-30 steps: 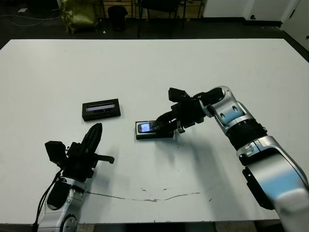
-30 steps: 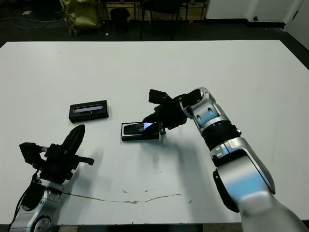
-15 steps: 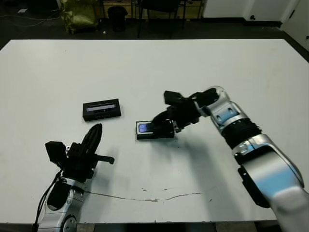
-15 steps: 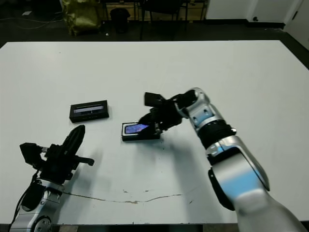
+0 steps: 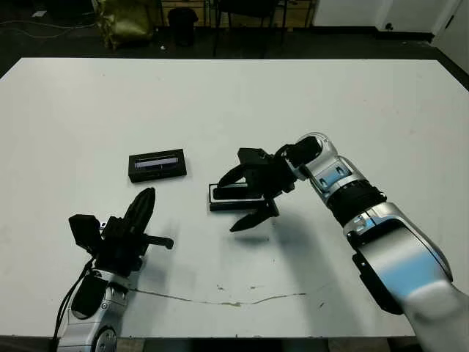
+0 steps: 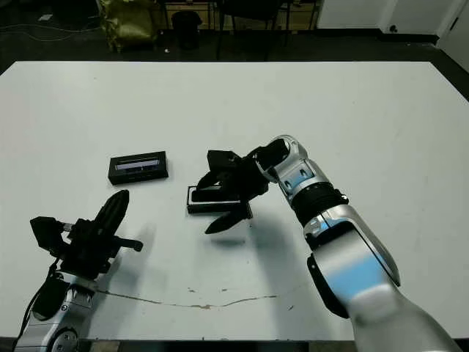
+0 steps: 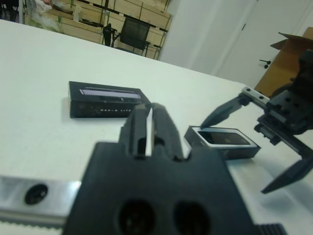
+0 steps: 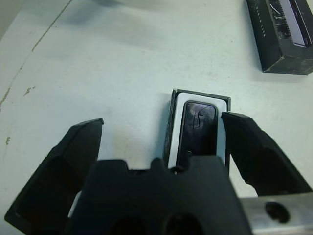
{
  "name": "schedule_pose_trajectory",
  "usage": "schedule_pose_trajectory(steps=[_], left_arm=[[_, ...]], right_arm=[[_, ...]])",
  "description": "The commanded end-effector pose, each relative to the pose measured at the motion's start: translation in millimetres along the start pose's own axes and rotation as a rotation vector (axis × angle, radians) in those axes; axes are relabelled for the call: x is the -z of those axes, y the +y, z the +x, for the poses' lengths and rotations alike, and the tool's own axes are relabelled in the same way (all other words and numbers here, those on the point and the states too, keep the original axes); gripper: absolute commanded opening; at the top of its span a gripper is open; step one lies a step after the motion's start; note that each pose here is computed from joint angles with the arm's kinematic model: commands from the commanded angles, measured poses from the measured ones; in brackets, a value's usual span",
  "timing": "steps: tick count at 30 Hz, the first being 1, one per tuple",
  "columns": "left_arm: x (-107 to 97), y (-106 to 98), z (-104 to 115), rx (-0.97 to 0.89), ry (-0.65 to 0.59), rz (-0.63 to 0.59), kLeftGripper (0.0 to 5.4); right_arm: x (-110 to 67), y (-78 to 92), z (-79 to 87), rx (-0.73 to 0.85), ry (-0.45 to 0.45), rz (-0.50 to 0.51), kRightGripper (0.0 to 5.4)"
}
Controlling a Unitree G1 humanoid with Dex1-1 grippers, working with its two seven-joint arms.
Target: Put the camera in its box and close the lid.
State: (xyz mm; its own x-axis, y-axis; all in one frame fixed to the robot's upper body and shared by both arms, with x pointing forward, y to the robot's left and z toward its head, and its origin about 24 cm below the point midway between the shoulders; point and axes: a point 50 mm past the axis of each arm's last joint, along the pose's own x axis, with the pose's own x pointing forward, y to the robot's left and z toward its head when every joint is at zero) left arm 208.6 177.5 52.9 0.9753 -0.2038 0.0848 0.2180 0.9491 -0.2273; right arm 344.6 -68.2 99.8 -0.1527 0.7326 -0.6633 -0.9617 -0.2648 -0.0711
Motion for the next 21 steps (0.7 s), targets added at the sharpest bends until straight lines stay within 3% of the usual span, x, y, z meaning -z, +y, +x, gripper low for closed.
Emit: schedule_pose_trajectory(steps=[1,5,10,13,16,21], left_arm=[[4,3,-1,-0.01,0.025,0.005,0.0],[4,2,-1,-0.012,0.024,0.005,0.0],[4,0,-3,-0.011,0.027,-0.007,0.0],[3,-1,-5,-0.015,0.027,-0.007,0.0],[3,-1,-6,-0.015,0.025,-0.008,0.0],[4,-2,-7,-0.009,0.028,-0.012,0.0]], right_arm=[[2.3,-0.7,-6.4,0.009,0.026,0.014,5.38],[-4.4,-3.2,-19.8,0.038,-0.04,-0.001,5.38],[-8.0,-6.0,-52.4,0.132,-0.195,0.085,5.38],[-11.7,-3.4,-79.2,0.283,-0.298,0.065,5.38],[-11.3,6.9,-102.4,0.474,-0.439,0.114,5.38],[-0.7,32.1,-114.2,0.791,-0.584,0.259,5.17]])
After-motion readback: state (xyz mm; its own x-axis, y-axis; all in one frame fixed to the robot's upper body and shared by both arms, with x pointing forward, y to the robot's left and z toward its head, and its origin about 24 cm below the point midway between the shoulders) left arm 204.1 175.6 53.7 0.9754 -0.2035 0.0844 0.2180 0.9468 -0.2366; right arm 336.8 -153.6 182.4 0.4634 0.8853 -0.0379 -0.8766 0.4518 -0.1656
